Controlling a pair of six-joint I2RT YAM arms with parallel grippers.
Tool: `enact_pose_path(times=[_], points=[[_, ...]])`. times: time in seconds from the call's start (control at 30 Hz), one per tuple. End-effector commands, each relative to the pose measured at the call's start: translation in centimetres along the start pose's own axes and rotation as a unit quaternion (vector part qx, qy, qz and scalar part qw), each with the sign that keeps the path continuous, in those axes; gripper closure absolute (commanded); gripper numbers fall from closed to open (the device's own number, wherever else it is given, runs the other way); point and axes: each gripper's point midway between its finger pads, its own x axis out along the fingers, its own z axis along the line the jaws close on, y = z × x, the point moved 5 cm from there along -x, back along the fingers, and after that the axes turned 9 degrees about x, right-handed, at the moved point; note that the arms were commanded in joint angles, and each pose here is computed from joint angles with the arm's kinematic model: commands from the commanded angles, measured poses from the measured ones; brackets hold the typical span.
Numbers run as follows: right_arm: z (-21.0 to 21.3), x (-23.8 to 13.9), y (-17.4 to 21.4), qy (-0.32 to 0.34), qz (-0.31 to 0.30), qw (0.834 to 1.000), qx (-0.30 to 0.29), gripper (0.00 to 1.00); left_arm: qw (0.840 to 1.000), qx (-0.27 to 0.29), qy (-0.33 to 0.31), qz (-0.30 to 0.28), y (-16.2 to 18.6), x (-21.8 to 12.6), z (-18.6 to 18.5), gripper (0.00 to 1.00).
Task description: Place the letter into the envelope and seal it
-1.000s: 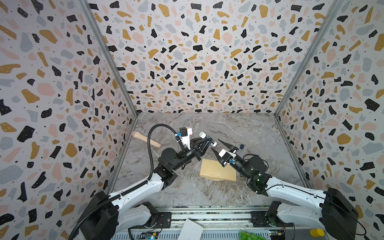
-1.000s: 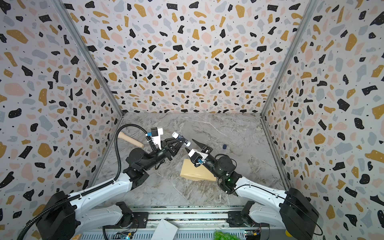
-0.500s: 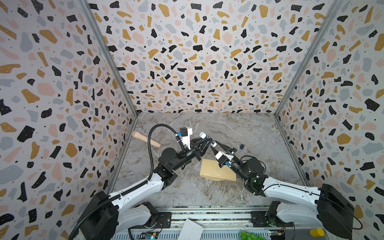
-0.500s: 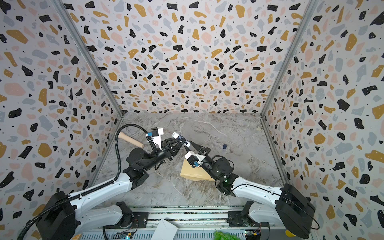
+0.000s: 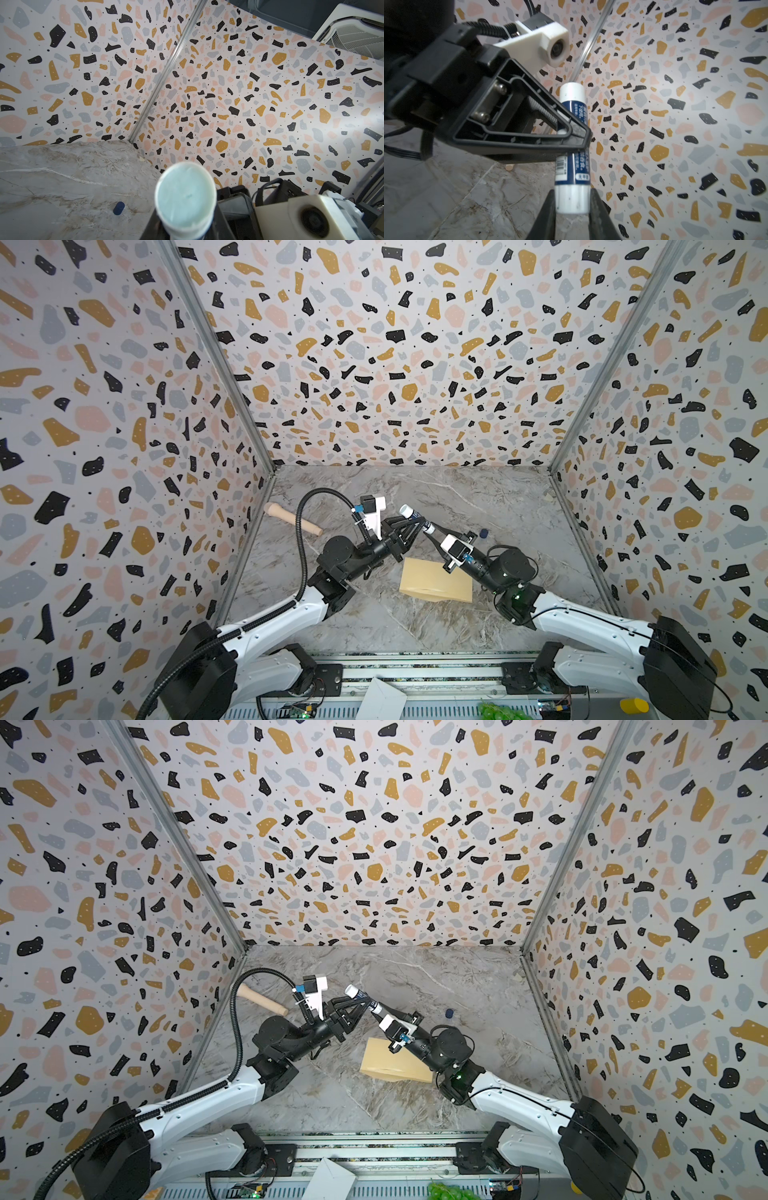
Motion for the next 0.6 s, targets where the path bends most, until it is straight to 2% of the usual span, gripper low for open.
enact_pose_path(times=[0.0, 0.07, 0.17, 0.27, 0.33, 0.43, 0.5, 0.57], points=[[-1.5, -1.1, -4.4, -0.144, -0.047, 0.97, 0.191, 0.93, 0.998, 0.035, 0.042, -0.029, -1.8, 0.0, -1.6, 1.0], [-2.1, -1.7, -4.7, -0.201, -0.048, 0.947, 0.248, 0.9, 0.997, 0.041, 0.056, -0.032, -1.9, -0.1, -2.0, 1.0], [-2.0, -1.8, -4.6, -0.265, -0.031, 0.916, 0.3, 0.85, 0.996, 0.046, 0.069, -0.035, -2.0, -0.2, -2.4, 1.0], [-1.9, -1.1, -4.2, -0.295, -0.005, 0.896, 0.33, 0.78, 0.996, 0.049, 0.072, -0.035, -2.0, -0.3, -2.5, 1.0], [-2.0, -0.9, -3.9, -0.3, 0.001, 0.893, 0.337, 0.77, 0.996, 0.049, 0.069, -0.034, -2.0, -0.3, -2.4, 1.0], [-2.4, -0.9, -3.7, -0.265, -0.016, 0.908, 0.324, 0.7, 0.997, 0.047, 0.056, -0.033, -2.0, -0.2, -2.1, 1.0], [-3.1, -1.0, -3.3, -0.209, -0.032, 0.932, 0.295, 0.62, 0.998, 0.04, 0.046, -0.032, -2.0, -0.1, -1.8, 1.0], [-3.7, -1.2, -2.7, -0.113, -0.041, 0.965, 0.232, 0.5, 0.998, 0.035, 0.037, -0.032, -2.1, 0.0, -1.6, 1.0]])
